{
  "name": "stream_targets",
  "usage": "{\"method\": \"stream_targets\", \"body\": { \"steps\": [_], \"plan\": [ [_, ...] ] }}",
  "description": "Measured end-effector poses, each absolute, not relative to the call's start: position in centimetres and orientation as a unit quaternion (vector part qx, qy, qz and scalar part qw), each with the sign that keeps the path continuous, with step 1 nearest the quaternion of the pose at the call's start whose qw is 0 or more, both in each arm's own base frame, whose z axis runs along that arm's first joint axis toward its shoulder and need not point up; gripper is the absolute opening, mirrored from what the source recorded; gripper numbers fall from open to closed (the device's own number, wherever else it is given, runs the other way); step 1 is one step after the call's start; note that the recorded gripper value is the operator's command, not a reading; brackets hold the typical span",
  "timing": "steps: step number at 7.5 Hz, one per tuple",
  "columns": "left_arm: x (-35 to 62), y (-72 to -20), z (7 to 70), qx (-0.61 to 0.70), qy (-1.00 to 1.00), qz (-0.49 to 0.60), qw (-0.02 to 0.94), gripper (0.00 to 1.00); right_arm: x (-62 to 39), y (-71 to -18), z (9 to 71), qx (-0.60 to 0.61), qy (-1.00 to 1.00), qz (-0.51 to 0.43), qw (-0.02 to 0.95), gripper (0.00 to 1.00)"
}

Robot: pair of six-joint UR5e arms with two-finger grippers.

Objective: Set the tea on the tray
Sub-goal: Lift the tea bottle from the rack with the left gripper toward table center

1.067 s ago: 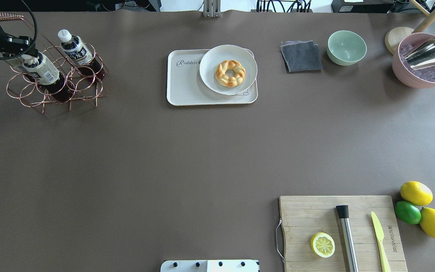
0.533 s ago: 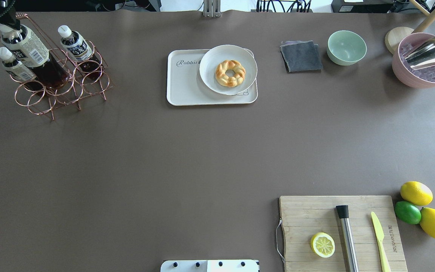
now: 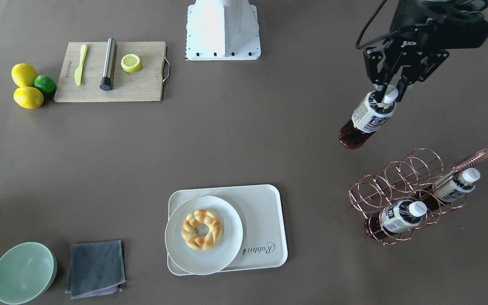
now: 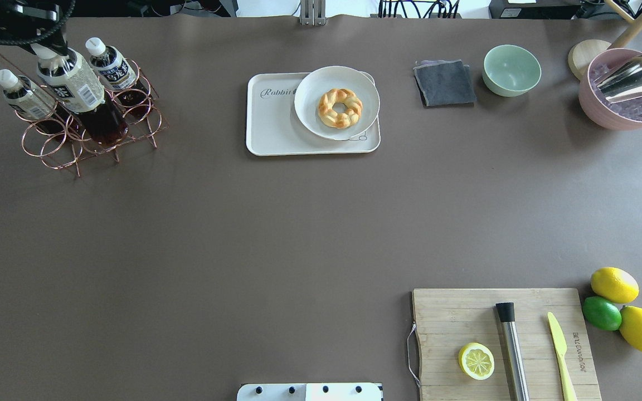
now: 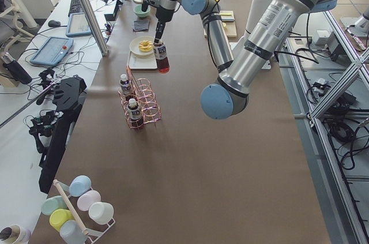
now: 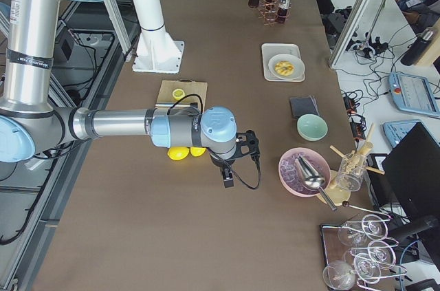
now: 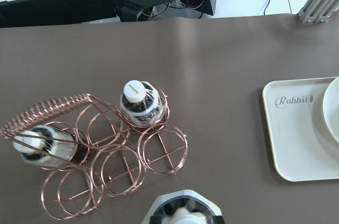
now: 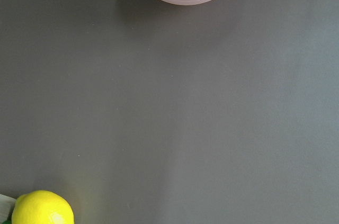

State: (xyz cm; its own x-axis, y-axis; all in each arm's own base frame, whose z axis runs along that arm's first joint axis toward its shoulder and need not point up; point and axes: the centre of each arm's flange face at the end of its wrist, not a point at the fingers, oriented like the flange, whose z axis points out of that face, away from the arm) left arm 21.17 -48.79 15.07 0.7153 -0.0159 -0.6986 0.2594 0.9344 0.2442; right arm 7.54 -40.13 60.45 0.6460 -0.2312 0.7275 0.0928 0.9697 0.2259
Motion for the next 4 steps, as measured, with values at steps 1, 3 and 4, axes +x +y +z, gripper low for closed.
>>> {"method": "stream_targets", "body": {
  "steps": [1, 3, 4],
  "plan": [
    [26.0, -46.5, 12.9, 0.148, 0.388, -0.087, 0.905, 0.00, 7.5, -40.3, 60.3, 0.085, -0.411, -0.091, 0.903, 1.00],
    [37.0, -41.1, 8.6, 0.150, 0.399, -0.076, 0.902, 0.00, 7.1, -40.6, 59.8, 0.088, -0.411, -0.097, 0.902, 1.00],
    [41.7, -38.8, 7.0, 0.155, 0.396, -0.063, 0.903, 0.00, 6.9, -40.7, 59.7, 0.088, -0.411, -0.100, 0.902, 1.00]
  ]
}}
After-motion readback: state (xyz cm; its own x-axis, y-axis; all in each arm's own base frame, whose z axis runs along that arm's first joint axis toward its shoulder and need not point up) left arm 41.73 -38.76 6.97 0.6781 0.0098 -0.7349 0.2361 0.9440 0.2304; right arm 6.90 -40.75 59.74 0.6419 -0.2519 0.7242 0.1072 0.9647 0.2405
